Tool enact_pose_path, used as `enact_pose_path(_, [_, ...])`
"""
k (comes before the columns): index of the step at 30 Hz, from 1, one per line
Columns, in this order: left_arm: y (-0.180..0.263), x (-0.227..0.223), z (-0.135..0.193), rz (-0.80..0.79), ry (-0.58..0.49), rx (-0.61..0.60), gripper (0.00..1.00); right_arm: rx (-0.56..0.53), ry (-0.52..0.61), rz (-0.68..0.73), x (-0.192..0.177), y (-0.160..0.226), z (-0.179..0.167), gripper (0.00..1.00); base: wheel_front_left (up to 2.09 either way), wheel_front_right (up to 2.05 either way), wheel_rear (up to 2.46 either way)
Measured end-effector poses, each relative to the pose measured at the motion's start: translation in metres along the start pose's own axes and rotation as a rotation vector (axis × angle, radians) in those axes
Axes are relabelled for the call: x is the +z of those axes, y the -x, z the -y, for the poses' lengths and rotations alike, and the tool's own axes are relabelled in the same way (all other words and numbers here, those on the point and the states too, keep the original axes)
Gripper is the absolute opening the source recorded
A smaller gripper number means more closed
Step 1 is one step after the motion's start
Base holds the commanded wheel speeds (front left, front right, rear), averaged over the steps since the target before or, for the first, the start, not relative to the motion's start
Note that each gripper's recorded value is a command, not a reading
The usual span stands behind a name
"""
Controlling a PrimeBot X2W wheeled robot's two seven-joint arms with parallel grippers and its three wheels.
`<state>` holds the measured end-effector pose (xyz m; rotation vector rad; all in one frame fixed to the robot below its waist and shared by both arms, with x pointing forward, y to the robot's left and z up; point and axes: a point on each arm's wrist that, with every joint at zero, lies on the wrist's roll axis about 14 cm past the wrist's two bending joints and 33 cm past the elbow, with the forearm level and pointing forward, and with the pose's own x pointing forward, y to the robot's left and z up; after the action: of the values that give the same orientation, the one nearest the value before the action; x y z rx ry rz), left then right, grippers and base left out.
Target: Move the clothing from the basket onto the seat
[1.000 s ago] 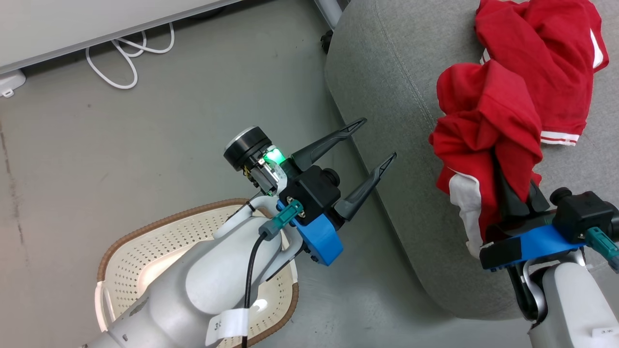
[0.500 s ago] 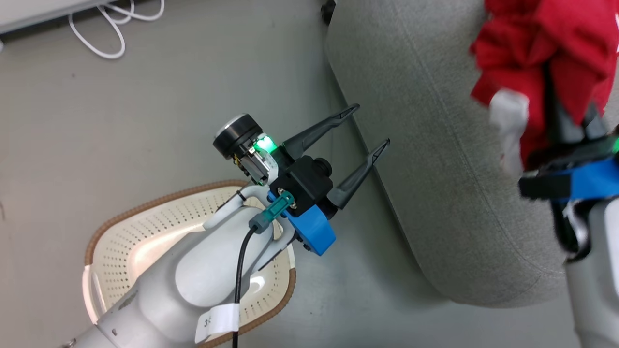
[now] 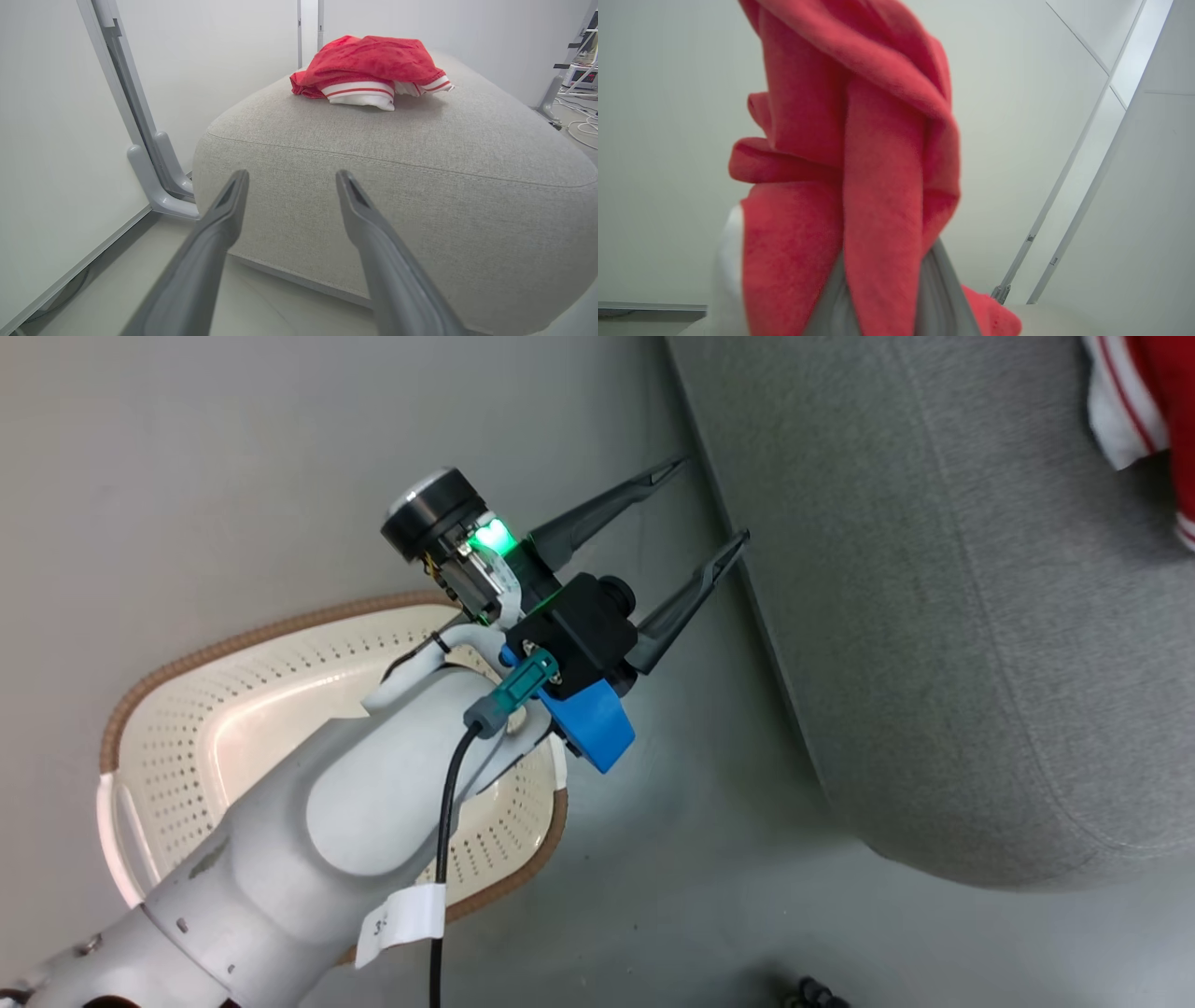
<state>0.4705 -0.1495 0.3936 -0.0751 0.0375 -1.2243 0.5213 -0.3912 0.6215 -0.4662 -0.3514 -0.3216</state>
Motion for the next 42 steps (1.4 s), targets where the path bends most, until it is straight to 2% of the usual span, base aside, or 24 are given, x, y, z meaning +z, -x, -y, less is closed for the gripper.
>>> enact_pose_path(7, [0.001, -0.03, -0.012, -0.024, 0.03, 0.004, 1.0, -0.089, 0.073, -0.078, -0.039, -0.007, 0.035, 0.0, 0.0, 0.0, 0.0])
enact_pose_path(12, [0.003, -0.048, -0.014, -0.042, 0.053, 0.002, 1.0, -0.124, 0.074, -0.179, -0.077, 0.004, 0.041, 0.0, 0.0, 0.0, 0.0])
enact_pose_path(21, [0.004, -0.058, -0.018, -0.051, 0.061, 0.002, 1.0, -0.113, 0.026, -0.364, -0.14, 0.036, 0.017, 0.0, 0.0, 0.0, 0.0])
enact_pose_path(31, [0.004, -0.061, -0.02, -0.056, 0.061, 0.005, 1.0, -0.099, -0.003, -0.486, -0.174, 0.06, 0.005, 0.0, 0.0, 0.0, 0.0])
enact_pose_path(32, [0.004, -0.061, -0.019, -0.056, 0.063, 0.005, 1.0, -0.097, -0.006, -0.491, -0.175, 0.061, 0.004, 0.11, 0.0, 0.0, 0.0])
enact_pose_path(33, [0.004, -0.061, -0.02, -0.056, 0.063, 0.005, 1.0, -0.097, -0.005, -0.492, -0.176, 0.061, 0.005, 0.75, 0.0, 0.0, 0.0])
enact_pose_path(34, [0.003, -0.061, -0.019, -0.056, 0.063, 0.006, 1.0, -0.098, -0.004, -0.49, -0.175, 0.061, 0.006, 1.0, 0.0, 0.0, 0.0])
enact_pose_path(42, [0.002, -0.043, -0.02, -0.039, 0.037, 0.014, 1.0, -0.089, -0.005, -0.469, -0.159, 0.067, 0.01, 1.0, 0.0, 0.0, 0.0])
